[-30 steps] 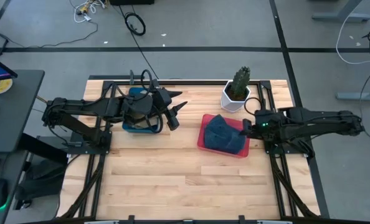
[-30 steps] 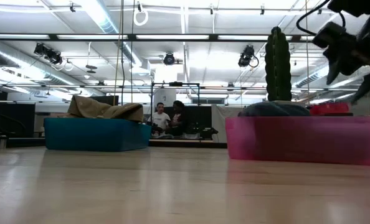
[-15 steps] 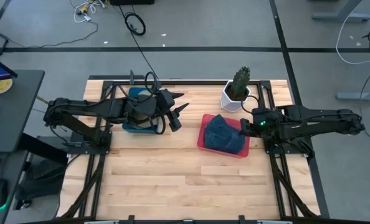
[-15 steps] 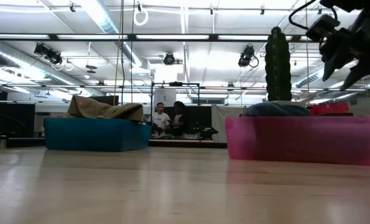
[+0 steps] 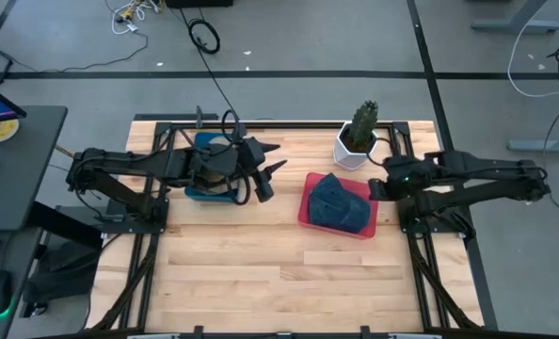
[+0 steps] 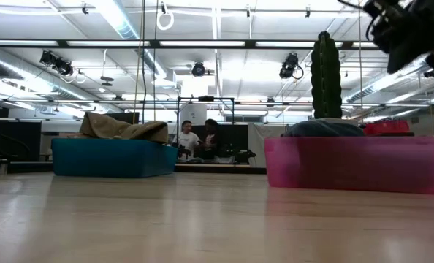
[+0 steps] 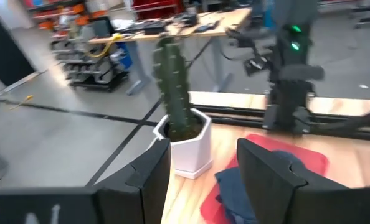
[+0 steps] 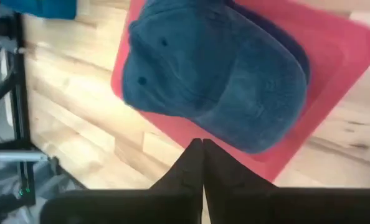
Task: Pick & Place hat
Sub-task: Return to Home Position
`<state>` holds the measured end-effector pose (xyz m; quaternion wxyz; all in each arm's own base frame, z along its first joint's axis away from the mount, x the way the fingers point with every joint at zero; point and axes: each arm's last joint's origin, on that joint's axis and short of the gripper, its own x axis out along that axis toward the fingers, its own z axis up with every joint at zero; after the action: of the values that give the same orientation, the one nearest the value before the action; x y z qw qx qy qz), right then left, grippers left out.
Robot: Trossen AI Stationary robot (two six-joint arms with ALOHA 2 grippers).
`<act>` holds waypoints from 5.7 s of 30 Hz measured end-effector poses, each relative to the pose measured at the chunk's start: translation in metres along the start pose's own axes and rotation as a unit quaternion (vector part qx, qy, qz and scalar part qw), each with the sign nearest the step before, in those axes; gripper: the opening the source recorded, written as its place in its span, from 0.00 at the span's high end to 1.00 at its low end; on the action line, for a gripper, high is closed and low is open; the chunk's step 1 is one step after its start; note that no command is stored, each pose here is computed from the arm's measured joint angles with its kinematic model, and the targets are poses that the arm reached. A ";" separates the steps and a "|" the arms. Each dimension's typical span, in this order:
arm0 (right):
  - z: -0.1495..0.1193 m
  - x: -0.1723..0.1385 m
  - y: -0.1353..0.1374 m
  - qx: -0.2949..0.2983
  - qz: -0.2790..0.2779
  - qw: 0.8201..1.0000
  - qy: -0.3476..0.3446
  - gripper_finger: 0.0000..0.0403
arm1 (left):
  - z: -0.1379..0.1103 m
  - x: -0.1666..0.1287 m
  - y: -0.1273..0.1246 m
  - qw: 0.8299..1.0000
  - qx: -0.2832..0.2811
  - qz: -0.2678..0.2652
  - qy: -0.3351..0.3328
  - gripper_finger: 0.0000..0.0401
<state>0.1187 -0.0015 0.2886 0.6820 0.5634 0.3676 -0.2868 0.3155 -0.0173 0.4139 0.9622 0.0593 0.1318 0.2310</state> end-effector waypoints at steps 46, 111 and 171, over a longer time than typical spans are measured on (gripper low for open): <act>-0.006 -0.035 0.006 -0.101 -0.006 0.994 0.035 0.99 | -0.189 -0.108 0.081 0.927 -0.177 -0.075 -0.322 0.99; -0.007 -0.033 0.009 -0.089 0.000 0.994 0.056 0.99 | -0.287 -0.124 0.076 0.955 -0.176 -0.154 -0.183 0.99; -0.017 -0.004 -0.058 -0.386 0.471 0.711 -0.353 1.00 | -0.294 -0.121 0.075 0.958 -0.198 -0.154 -0.140 0.99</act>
<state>0.0664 0.0028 0.2580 0.9668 0.2091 -0.1343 0.0599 0.0968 0.0088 0.1722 0.9873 -0.1217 -0.0455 0.0909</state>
